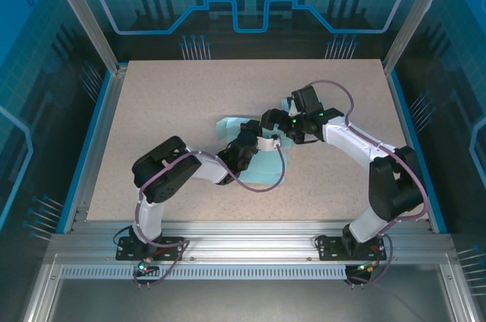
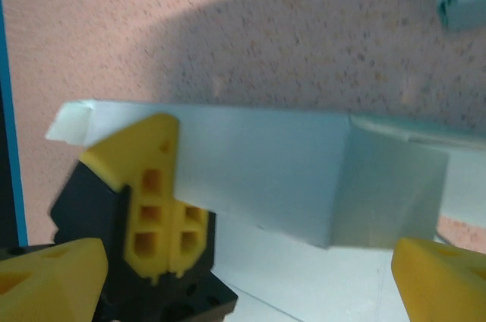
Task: Fold the paper box
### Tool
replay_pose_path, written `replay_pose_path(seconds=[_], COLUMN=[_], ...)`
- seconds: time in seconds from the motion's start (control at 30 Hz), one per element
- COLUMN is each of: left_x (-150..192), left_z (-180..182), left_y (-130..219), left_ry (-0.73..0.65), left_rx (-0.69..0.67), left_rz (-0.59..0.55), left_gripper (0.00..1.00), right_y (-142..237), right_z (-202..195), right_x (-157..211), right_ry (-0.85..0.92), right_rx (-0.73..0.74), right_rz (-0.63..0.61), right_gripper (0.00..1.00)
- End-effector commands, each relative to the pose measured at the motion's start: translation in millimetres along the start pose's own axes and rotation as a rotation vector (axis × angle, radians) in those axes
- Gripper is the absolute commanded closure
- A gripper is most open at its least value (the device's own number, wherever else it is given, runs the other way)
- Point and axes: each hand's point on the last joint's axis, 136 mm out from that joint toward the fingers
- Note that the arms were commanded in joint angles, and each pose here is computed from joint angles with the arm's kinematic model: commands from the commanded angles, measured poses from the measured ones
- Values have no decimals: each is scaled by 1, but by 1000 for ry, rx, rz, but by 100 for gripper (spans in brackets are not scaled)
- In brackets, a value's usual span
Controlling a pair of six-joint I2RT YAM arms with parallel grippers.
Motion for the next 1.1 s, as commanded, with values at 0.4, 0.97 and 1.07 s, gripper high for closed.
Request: replay_pose_path(seconds=[0.4,0.97,1.07], left_x=[2,1,-1], left_z=[-16,-33,-34], left_y=[-3,-4,-4], left_ry=[-53,-120,-116], left_rx=[-58,-134,-134], left_rz=[-4,-45,-53], left_gripper=[100,100,100], right_y=[-26,-28,-25], right_z=[13,25,25], right_x=[-13,-23,-21], right_ry=[32,95,97], right_rx=[-52,-134,-144], right_rz=[-12,-40,-43], right_gripper=[5,23,29])
Point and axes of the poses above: each hand's point on the last joint's axis, 136 mm out from that joint toward the fingers, its own y axis back along the fingers, its own z axis along the line the jaws close on, x = y × z, and after that the axes turned 3 degrees about y, right-handed
